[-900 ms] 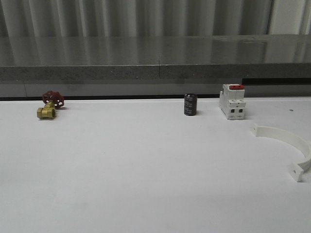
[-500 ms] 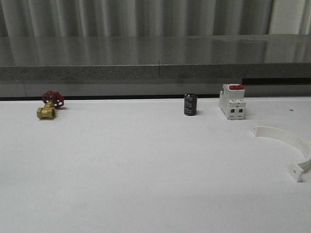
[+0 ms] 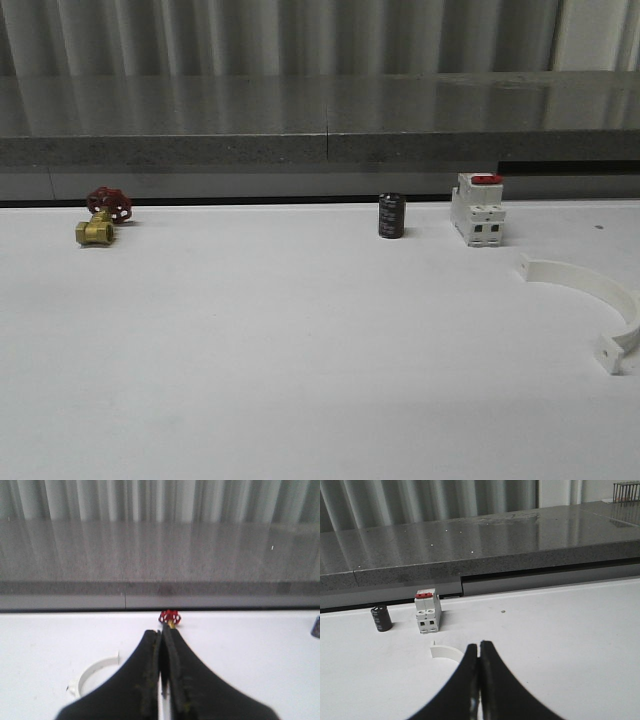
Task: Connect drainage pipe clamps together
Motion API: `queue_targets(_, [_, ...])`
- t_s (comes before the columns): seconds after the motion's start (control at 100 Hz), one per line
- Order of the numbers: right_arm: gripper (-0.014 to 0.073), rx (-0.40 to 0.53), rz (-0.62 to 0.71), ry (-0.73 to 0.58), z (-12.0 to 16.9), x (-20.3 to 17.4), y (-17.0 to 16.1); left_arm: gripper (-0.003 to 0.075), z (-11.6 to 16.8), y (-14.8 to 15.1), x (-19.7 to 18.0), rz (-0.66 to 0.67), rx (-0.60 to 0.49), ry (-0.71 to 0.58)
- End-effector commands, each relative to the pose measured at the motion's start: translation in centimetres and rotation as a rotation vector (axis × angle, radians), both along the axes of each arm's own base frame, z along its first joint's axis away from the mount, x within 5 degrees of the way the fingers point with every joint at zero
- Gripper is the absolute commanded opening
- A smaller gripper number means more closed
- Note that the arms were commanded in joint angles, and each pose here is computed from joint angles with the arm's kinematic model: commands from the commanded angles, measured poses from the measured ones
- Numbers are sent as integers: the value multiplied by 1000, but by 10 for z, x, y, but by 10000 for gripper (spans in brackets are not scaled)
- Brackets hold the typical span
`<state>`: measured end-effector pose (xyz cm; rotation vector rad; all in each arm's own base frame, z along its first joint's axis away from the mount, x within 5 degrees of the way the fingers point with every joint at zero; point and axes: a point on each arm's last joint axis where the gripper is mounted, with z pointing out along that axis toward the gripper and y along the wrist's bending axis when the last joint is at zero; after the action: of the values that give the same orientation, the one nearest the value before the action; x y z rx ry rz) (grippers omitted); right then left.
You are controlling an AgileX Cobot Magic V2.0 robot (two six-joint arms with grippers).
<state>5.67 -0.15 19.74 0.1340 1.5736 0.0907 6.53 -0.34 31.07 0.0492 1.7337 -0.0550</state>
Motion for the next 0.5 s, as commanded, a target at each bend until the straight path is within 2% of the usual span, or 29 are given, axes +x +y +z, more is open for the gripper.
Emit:
queue_targets(0.0, [-68, -18, -8, -122, 15, -3, 0, -21, 29, -1, 14, 11, 4, 81])
queue_targets(0.06, [-68, -18, -8, -122, 15, -3, 0, -21, 37, -2, 26, 14, 9, 137])
queue_targets(0.2, [-68, -18, -8, -122, 15, -3, 0, -21, 48, -5, 52, 10, 12, 152])
queue_targets(0.31, [-68, -18, -7, -122, 15, -3, 0, -21, 44, -7, 69, 6, 15, 172])
queue_targets(0.49, [-68, -18, -7, -122, 15, -3, 0, -21, 28, -9, 93, 8, 32, 280])
